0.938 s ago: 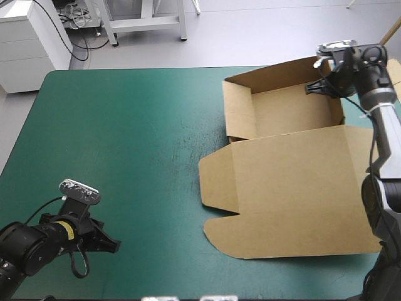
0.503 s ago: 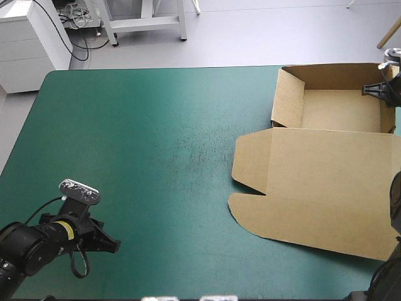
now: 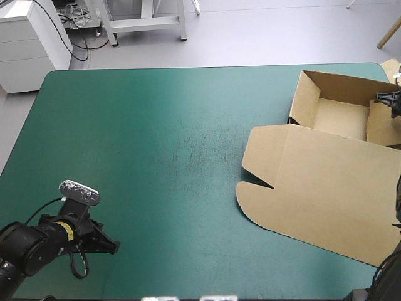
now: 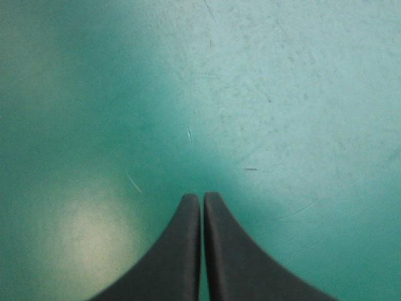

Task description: Fold the box

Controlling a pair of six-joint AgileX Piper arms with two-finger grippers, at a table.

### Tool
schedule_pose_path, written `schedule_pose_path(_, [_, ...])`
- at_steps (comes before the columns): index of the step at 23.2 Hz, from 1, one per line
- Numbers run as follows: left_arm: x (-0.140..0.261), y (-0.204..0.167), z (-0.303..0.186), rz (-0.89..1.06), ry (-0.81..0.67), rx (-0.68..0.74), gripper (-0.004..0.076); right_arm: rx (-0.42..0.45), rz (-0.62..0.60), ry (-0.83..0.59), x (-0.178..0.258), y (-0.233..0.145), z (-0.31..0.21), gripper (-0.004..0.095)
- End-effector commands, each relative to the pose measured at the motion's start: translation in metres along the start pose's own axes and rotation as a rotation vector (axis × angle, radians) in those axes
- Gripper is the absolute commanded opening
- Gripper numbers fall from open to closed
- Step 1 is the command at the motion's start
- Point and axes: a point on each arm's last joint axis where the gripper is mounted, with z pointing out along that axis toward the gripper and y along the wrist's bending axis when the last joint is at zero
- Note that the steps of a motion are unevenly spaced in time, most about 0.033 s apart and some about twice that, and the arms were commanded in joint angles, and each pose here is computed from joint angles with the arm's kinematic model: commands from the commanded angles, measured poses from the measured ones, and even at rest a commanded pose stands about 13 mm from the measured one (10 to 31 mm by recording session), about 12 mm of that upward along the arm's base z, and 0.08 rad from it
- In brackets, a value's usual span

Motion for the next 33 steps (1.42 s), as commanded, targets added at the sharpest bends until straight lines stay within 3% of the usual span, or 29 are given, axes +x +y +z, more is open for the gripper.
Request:
schedule_pose_path(1, [-0.007, 0.001, -0.008, -0.009, -0.058, -0.001, -0.0008, 0.022, 0.007, -0.131, -0.009, -0.006, -0.048, 0.0628])
schedule_pose_path(2, [-0.007, 0.001, -0.008, -0.009, -0.056, -0.001, -0.0008, 0.025, 0.007, -0.153, -0.010, -0.006, -0.058, 0.0740])
schedule_pose_path(3, [-0.007, 0.001, -0.008, -0.009, -0.056, -0.002, -0.0008, 0.027, 0.007, -0.167, -0.010, -0.006, -0.066, 0.0761])
schedule_pose_path(6, [-0.006, 0.001, -0.007, -0.007, -0.045, -0.003, -0.0008, -0.011, 0.005, -0.247, -0.011, -0.001, -0.113, 0.0749])
schedule_pose_path(7, [-0.005, 0.001, -0.007, -0.007, -0.041, -0.003, -0.0008, -0.020, 0.005, -0.274, -0.010, 0.001, -0.130, 0.0699])
schedule_pose_path(9, [-0.005, 0.001, -0.007, -0.007, -0.034, -0.004, -0.0008, -0.072, 0.016, -0.337, -0.005, 0.007, -0.157, 0.0516])
schedule_pose_path(13, [-0.005, -0.001, -0.007, -0.016, -0.035, 0.012, -0.0008, -0.271, -0.030, -0.458, 0.003, 0.034, -0.205, -0.0017])
schedule_pose_path(18, [-0.006, -0.001, -0.008, -0.018, -0.056, 0.018, -0.0008, -0.365, -0.157, -0.479, 0.019, 0.079, -0.228, -0.0002])
schedule_pose_path(25, [-0.008, -0.003, -0.015, -0.035, -0.146, 0.051, -0.0008, -0.439, -0.414, -0.376, 0.077, 0.144, -0.230, -0.0002])
schedule_pose_path(29, [0.001, -0.002, -0.029, -0.031, -0.211, 0.053, -0.0008, -0.472, -0.457, -0.362, 0.126, 0.153, -0.226, -0.0002])
schedule_pose_path(33, [0.016, 0.000, -0.043, -0.034, -0.243, 0.054, -0.0008, -0.471, -0.488, -0.291, 0.198, 0.139, -0.208, -0.0002])
